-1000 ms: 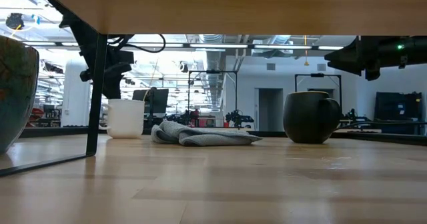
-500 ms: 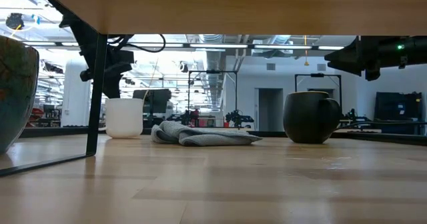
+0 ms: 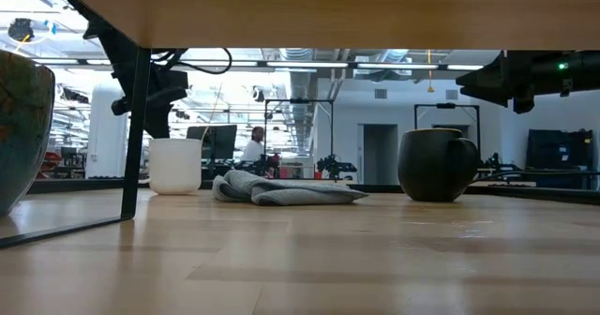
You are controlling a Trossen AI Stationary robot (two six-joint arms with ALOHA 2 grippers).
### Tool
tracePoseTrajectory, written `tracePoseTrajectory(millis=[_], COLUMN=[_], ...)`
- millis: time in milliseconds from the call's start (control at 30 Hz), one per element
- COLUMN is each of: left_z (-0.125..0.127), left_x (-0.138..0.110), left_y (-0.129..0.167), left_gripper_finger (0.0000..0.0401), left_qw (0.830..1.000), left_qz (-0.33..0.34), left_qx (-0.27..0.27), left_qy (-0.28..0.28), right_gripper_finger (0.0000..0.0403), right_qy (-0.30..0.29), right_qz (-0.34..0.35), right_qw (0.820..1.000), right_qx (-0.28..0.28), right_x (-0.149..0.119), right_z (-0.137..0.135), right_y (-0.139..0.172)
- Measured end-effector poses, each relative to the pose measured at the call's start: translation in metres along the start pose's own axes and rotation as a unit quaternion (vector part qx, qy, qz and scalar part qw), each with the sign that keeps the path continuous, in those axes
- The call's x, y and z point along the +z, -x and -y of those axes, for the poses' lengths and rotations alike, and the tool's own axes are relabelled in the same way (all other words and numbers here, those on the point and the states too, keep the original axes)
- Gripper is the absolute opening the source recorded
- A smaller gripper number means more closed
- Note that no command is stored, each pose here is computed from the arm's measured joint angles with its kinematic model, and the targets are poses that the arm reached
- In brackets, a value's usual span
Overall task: Stack small to large cups/mugs on shelf
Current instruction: Put the white mug on the shelf
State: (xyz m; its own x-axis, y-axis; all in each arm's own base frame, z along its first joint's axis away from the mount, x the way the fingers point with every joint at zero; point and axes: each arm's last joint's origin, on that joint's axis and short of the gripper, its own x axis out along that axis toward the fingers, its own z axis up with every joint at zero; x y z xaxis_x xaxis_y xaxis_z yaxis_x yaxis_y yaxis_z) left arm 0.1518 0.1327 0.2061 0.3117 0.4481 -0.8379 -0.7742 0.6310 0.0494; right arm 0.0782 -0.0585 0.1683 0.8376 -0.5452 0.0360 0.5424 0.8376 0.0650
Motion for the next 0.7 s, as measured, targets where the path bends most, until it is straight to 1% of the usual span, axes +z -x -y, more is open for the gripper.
tracePoseTrajectory(millis=[133, 300, 700], left_z=[0.0001, 0.0014, 0.0018], left_x=[-0.0002, -0.0028, -0.0027], left_y=[0.0000, 0.0005, 0.0003], left_gripper_finger=[0.0001, 0.0000, 0.0000], left_qw=[1.000, 0.999, 0.999], left_qz=[-0.001, -0.018, -0.019], left_qx=[-0.001, -0.031, -0.037], left_qy=[0.009, 0.005, 0.010], right_gripper_finger=[0.0240, 0.0240, 0.0240], right_qy=[0.000, 0.000, 0.000], right_qz=[0.000, 0.000, 0.000], right_qw=[1.000, 1.000, 1.000], right_qx=[0.000, 0.000, 0.000], right_x=[0.0000, -0.0001, -0.0001], right_z=[0.0000, 0.0000, 0.0000], right_y=[0.0000, 0.0000, 0.0000])
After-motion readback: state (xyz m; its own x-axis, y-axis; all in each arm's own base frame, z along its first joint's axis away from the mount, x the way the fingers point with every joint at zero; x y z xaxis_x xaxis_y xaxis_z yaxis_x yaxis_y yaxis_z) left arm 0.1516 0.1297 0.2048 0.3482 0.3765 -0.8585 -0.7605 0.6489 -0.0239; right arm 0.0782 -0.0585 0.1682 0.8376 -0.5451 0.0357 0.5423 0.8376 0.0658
